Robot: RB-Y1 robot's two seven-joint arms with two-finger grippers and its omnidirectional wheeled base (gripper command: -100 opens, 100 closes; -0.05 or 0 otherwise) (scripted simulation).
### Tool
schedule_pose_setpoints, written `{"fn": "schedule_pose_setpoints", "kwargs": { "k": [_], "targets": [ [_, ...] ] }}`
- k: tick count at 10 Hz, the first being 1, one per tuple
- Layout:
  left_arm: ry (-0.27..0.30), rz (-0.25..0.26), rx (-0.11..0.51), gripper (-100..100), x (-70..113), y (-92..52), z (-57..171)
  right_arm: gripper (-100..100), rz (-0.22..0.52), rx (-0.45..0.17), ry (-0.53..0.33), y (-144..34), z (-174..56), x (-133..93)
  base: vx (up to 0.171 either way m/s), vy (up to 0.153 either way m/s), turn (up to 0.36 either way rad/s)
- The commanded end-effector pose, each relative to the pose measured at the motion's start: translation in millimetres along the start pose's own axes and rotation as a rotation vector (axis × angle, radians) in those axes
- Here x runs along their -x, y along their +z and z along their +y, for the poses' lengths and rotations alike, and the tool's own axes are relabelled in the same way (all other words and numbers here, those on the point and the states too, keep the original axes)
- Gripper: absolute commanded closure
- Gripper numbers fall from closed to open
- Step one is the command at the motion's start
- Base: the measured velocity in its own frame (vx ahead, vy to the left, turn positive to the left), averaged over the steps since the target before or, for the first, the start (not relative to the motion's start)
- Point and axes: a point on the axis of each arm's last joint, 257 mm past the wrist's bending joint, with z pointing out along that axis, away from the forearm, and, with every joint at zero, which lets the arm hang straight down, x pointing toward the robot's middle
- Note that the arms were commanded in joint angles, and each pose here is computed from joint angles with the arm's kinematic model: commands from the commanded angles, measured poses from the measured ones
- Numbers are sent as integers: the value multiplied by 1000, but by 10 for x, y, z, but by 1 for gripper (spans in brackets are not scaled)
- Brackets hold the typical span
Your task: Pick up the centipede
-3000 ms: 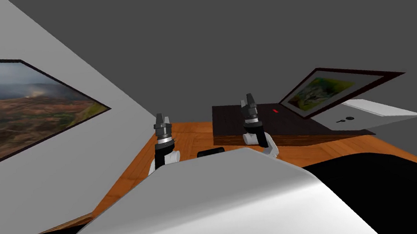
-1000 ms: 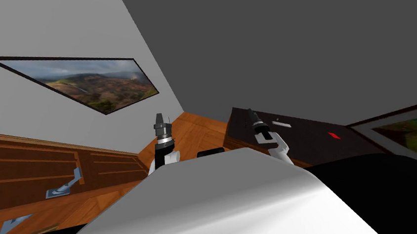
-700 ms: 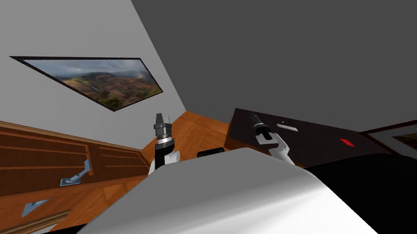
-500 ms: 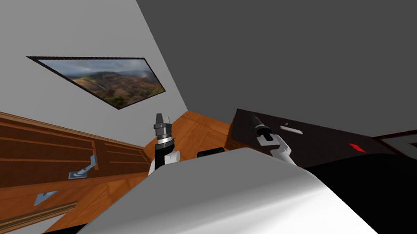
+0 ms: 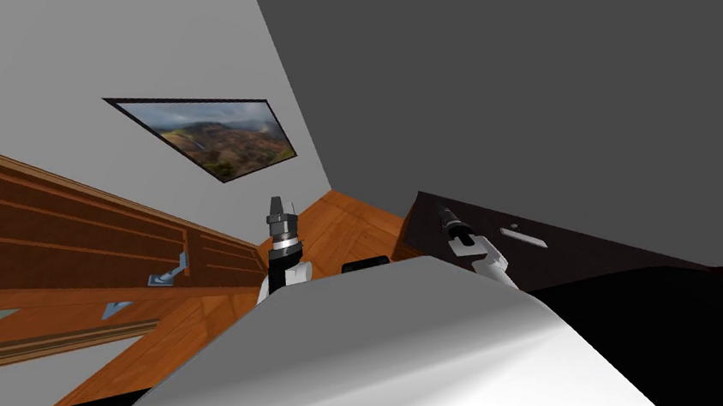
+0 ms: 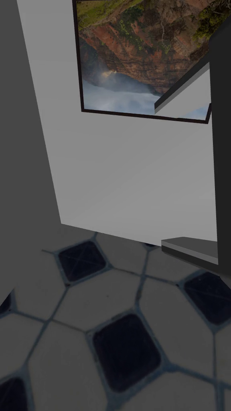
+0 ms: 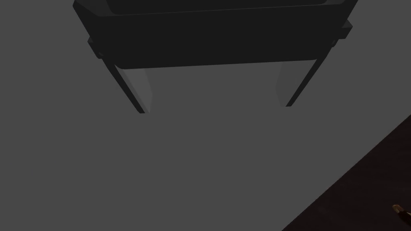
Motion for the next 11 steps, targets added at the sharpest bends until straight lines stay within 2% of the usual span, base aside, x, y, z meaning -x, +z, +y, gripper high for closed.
{"fn": "schedule_pose_setpoints", "kwargs": {
  "k": [1,3,4,7,9,10,11],
  "targets": [
    [0,0,0,0,0,0,0,-100,16,-48,-14,-16,-228,-80,16,-32,116],
    [0,0,0,0,0,0,0,-100,40,-114,-44,-49,-527,-154,13,-31,132],
    [0,0,0,0,0,0,0,-100,42,-119,-44,-55,-554,-164,9,-19,-1],
    [0,0,0,0,0,0,0,-100,86,-228,-102,-153,-1039,-279,15,-38,153],
    [0,0,0,0,1,-1,1,-100,92,-244,-102,-180,-1115,-306,8,-29,43],
    [0,0,0,0,1,-1,1,-100,117,-297,-130,-255,-1351,-365,5,-30,148],
    [0,0,0,0,0,0,0,-100,119,-302,-130,-266,-1378,-374,5,-40,119]
  ]
}}
